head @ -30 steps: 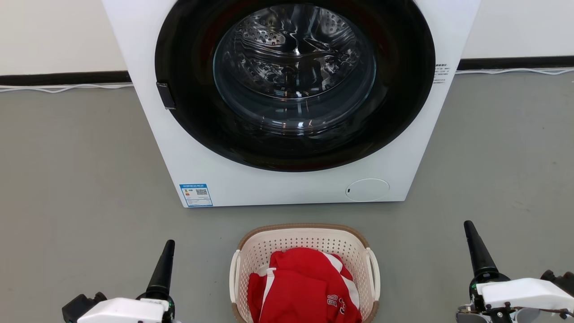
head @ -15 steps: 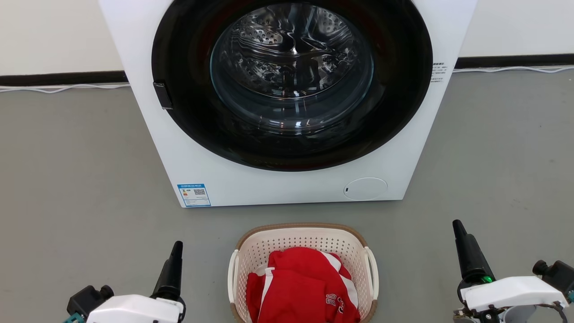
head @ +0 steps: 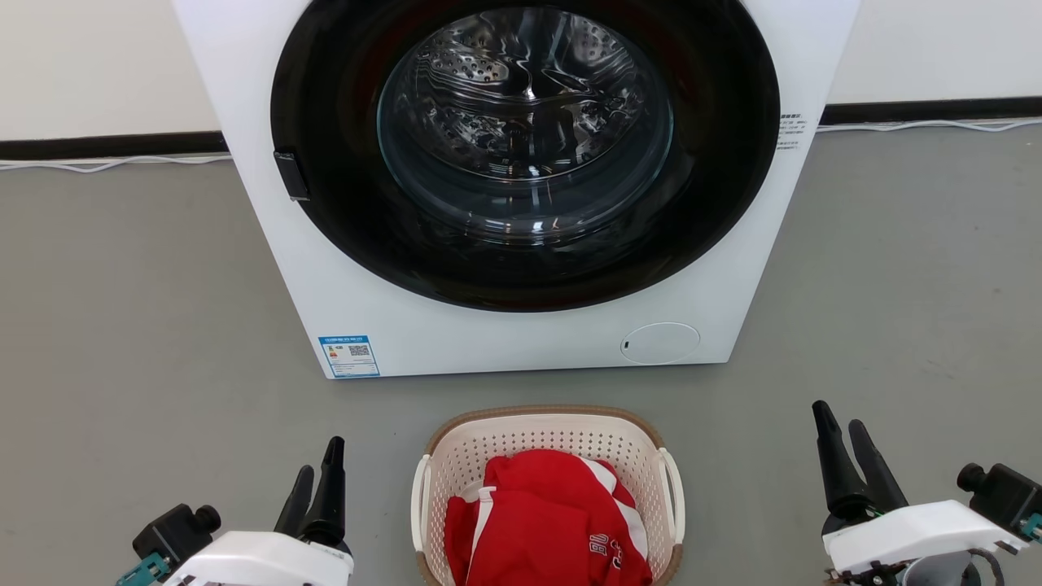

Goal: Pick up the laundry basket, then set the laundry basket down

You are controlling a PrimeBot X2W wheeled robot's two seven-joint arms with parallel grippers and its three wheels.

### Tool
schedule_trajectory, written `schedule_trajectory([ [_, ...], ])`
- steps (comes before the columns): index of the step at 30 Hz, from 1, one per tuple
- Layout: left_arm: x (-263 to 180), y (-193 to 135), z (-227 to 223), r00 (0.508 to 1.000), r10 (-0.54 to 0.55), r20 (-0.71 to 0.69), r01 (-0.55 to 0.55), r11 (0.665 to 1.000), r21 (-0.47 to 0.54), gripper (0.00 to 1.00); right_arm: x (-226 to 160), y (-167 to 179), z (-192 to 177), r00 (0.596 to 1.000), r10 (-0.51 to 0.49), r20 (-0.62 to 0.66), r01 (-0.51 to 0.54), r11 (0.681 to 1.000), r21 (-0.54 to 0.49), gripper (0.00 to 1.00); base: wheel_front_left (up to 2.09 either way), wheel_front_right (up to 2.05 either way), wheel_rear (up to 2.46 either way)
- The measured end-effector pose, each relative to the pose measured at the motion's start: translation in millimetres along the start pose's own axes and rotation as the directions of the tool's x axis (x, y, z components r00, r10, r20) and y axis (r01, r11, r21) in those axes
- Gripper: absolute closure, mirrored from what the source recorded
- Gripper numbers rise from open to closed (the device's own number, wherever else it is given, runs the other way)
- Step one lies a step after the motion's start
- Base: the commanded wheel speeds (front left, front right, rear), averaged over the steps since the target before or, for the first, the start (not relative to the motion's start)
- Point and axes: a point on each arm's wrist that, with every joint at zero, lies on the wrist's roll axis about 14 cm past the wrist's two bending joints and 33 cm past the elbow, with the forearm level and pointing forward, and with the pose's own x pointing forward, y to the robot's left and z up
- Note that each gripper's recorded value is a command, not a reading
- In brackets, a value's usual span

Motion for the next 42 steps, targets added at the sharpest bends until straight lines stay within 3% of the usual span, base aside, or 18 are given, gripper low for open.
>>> schedule_trajectory([
  [20,0.7,-9.8,1.1,0.999,-0.039,0.028,0.030,0.967,0.252,0.00,-1.2,5.5,-1.2,0.999,0.041,0.000,-0.040,0.970,-0.240,0.00,0.00,0.00,0.00],
  [42,1.0,-24.2,-4.0,0.993,-0.108,0.035,0.076,0.860,0.505,0.00,-4.4,9.2,1.7,0.996,0.087,0.010,-0.072,0.872,-0.484,0.00,0.00,0.00,0.00],
])
